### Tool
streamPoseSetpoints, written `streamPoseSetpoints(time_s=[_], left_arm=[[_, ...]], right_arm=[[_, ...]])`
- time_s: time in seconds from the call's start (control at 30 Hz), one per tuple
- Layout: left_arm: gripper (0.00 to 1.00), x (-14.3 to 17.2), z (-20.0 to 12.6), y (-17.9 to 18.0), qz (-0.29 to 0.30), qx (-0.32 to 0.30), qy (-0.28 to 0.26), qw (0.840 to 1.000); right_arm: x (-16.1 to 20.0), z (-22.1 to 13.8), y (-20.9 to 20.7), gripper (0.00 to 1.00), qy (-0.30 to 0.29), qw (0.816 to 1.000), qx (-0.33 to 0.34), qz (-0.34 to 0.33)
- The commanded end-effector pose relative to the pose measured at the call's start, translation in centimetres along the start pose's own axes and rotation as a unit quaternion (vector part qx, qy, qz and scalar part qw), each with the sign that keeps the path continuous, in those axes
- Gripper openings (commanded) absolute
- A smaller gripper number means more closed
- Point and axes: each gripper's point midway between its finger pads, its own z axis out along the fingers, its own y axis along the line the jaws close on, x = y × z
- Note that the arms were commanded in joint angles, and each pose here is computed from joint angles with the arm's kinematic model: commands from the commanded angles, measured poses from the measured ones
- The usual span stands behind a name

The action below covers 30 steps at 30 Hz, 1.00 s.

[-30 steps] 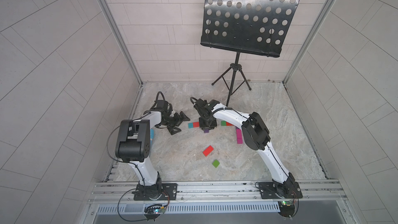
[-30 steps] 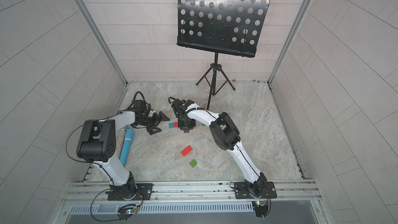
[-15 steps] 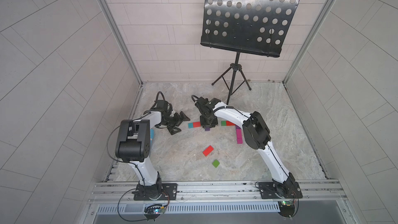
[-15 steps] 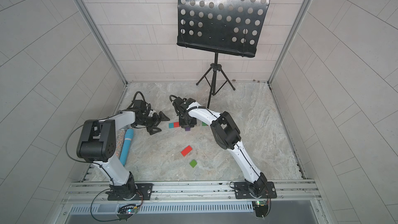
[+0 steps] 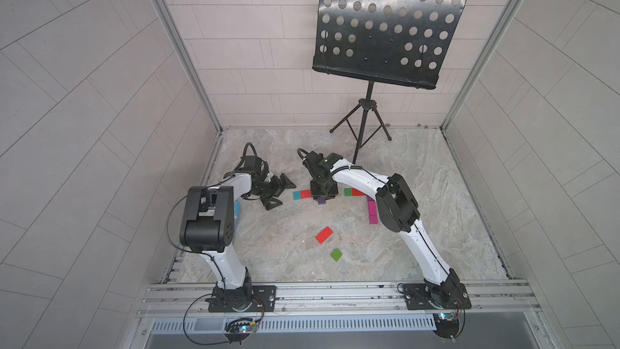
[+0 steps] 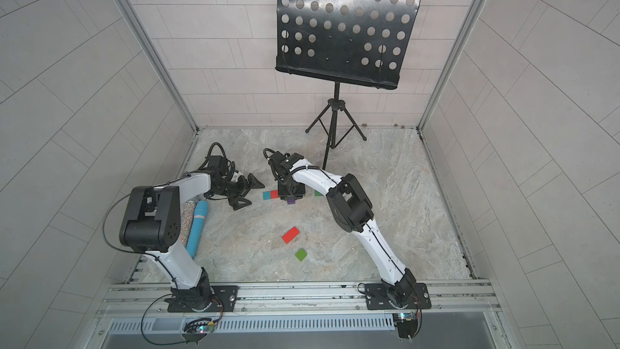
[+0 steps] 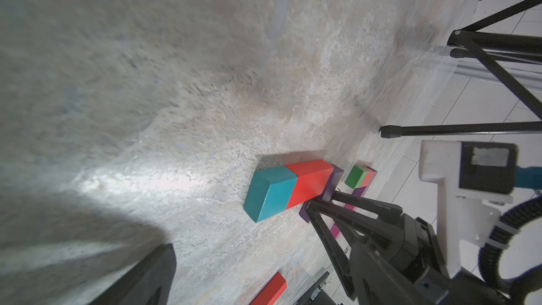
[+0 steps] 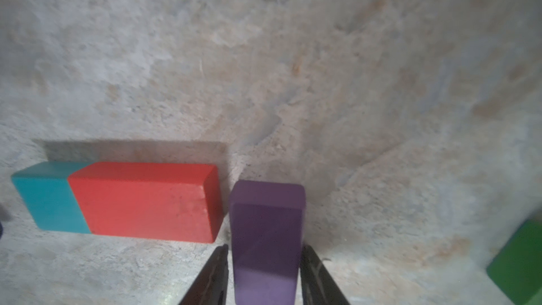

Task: Assemble the number 7 with building blocks
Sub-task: Adjust the building block at the center of the board.

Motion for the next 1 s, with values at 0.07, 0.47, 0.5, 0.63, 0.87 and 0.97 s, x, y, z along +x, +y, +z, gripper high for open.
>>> streamPoseSetpoints(time_s=[0.07, 0.47, 0.5, 0.63, 0.87, 0.97], left_arm=[[1.0, -0.2, 0.1, -0.3, 0.004, 0.003, 0.0, 1.0], [1.0, -0.6, -0.3, -1.1, 0.015, 0.003, -0.003, 1.0], [0.99, -0.6, -0.3, -1.3, 0.018, 0.005, -0.001, 1.0], [0.95, -0.3, 0.0, -2.2, 0.034, 0.006, 0.008, 0.999], [0.88, 0.2, 0.9, -2.4, 0.046, -0.002, 0.025, 0.999], [0.86, 0.4, 1.4, -2.6, 0.05, -0.005, 0.03, 0.998]], right_arm=[[-0.1, -0.7, -0.1, 0.49, -0.003, 1.0, 0.004, 0.004], [-2.2, -6.3, -0.9, 0.48, -0.077, 0.996, -0.038, 0.028], [-2.4, -6.3, -1.1, 0.46, -0.078, 0.995, -0.046, 0.032], [-3.2, -6.0, -1.6, 0.42, -0.081, 0.991, -0.1, 0.046], [-3.0, -4.3, -0.8, 0.41, -0.06, 0.981, -0.177, 0.047], [-2.9, -3.6, -1.0, 0.41, -0.056, 0.98, -0.183, 0.052]])
